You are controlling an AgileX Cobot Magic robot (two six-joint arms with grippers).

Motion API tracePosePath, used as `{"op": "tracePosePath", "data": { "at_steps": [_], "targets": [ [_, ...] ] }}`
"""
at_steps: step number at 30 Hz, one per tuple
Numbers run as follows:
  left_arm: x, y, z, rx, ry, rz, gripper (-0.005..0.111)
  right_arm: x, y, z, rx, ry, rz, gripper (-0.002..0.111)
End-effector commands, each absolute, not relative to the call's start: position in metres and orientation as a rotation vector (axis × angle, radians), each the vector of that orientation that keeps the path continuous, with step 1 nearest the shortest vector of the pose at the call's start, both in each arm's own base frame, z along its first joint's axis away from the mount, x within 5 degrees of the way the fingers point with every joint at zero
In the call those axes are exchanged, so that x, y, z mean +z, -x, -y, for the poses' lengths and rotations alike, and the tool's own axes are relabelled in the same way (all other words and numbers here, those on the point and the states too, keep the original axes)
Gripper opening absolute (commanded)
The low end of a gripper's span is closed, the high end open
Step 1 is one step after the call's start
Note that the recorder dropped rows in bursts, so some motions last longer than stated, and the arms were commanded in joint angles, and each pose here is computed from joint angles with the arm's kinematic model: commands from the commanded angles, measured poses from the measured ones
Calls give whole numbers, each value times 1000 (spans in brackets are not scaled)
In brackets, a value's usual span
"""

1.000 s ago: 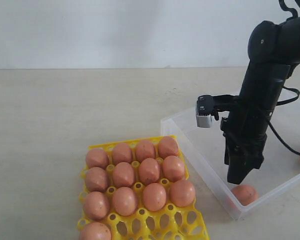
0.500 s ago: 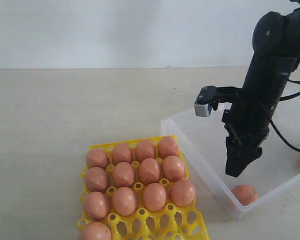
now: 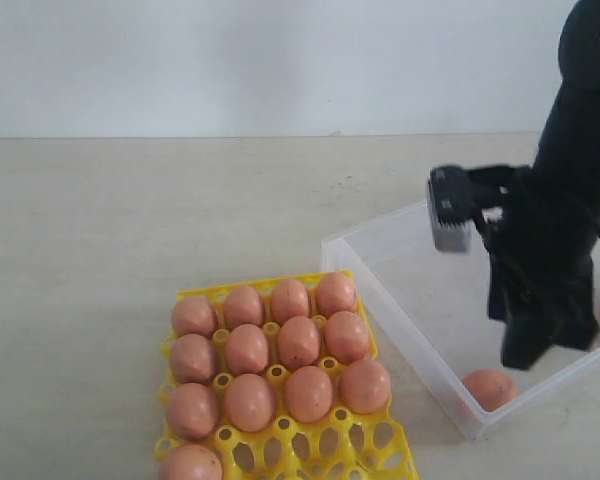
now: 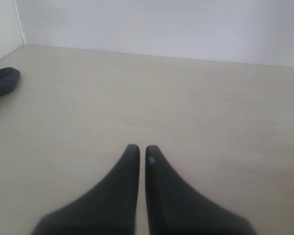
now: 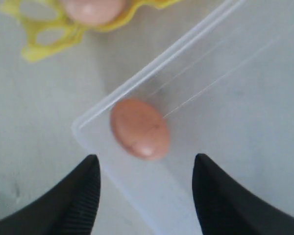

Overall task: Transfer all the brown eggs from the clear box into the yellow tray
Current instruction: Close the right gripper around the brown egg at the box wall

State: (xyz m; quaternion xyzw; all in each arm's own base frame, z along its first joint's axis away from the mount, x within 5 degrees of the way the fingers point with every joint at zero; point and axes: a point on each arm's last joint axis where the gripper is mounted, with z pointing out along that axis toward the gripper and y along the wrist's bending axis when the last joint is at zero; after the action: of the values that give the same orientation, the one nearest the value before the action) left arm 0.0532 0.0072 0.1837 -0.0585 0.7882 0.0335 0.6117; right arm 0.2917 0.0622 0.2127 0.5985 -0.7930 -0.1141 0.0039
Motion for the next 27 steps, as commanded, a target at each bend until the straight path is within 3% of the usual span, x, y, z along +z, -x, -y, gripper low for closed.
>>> {"op": "tracePosePath", "data": {
  "at_steps": [1, 16, 27],
  "targets": [
    [183, -53, -7, 78, 128, -1816, 4, 180, -274, -46, -277, -1936, 2199, 50],
    [183, -53, -7, 78, 128, -1816, 4, 177, -283, -64, -428, -1914, 2448, 50],
    [183, -53, -7, 78, 128, -1816, 4, 171, -291, -62, -347, -1946, 2474, 50]
  ]
}}
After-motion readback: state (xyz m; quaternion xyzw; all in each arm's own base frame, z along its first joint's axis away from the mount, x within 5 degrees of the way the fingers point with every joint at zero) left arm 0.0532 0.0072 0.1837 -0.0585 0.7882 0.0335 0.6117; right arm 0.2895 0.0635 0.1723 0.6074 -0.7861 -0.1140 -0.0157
